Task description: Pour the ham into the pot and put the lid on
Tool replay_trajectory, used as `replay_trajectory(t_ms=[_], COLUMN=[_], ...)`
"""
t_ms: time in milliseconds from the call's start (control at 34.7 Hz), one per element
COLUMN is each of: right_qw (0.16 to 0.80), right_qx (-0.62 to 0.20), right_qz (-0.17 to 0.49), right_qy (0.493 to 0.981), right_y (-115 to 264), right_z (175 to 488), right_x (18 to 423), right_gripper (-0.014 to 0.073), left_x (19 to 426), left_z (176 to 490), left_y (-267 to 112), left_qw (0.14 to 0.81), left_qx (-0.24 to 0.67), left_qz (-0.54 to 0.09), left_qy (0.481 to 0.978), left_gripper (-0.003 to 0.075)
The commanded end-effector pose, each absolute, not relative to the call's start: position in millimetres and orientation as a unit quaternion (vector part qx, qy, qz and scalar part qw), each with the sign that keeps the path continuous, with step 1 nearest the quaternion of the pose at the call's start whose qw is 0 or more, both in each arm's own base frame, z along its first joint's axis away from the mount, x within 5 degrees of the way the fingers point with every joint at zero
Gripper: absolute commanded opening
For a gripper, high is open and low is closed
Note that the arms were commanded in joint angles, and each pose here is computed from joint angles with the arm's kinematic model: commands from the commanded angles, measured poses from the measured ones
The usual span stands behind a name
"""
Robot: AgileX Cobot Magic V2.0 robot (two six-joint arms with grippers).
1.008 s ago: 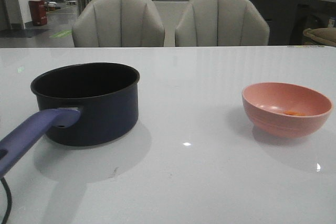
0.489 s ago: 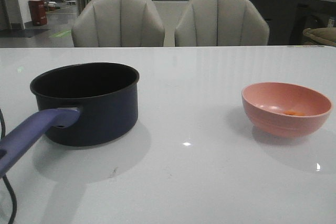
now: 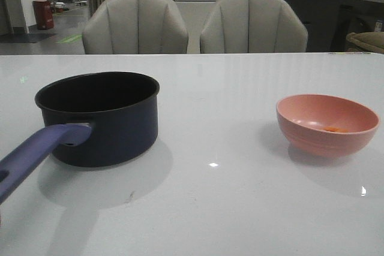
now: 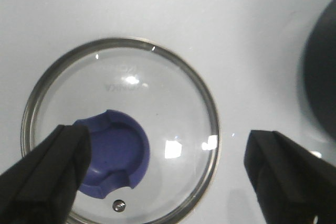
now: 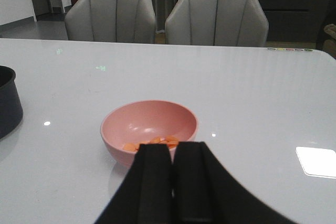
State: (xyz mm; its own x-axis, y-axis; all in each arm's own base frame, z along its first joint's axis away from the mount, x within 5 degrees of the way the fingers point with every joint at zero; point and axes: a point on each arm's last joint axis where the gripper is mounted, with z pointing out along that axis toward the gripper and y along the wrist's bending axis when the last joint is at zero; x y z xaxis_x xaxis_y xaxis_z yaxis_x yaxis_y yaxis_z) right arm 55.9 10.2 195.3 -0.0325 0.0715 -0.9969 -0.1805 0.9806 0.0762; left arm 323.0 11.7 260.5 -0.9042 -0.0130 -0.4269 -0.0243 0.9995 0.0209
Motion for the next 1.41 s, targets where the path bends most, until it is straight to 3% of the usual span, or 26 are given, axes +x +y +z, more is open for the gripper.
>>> replay_trajectory(t_ms=[0,202,518,921,1123,1382], right_qw=[0.734,0.734,0.734,0.734,0.734,0.734], right_qx=[-0.041,-0.041,-0.041,-0.041,-0.041,-0.041], right_qz=[0.091,0.091,0.091,0.091,0.091,0.091], right_qy=[0.671,0.671,0.671,0.671,0.671,0.671], right_y=[10.0,10.0,10.0,10.0,10.0,10.0], right_z=[207.5,207.5,207.5,207.5,207.5,207.5], right_x=[53.7,53.7,53.7,53.7,53.7,53.7], right_gripper=[0.0148,0.0148,0.0148,0.0148,0.0148,0.0148], left_x=[301.6,254.5,181.1,85.3,62.4,50.1], left_z=[309.8,336.8,342.3,320.3,301.3,298.4], left_y=[2.9,-2.2,-15.5,-17.3,-16.6,-17.0], left_qw=[0.326,0.43,0.549,0.639,0.671,0.701], left_qx=[0.002,-0.012,-0.008,0.031,0.054,0.077], left_qz=[0.009,-0.019,-0.066,-0.101,-0.118,-0.142], left_qy=[0.945,0.903,0.833,0.762,0.731,0.694], left_gripper=[0.0576,0.0535,0.0529,0.0529,0.0529,0.0529])
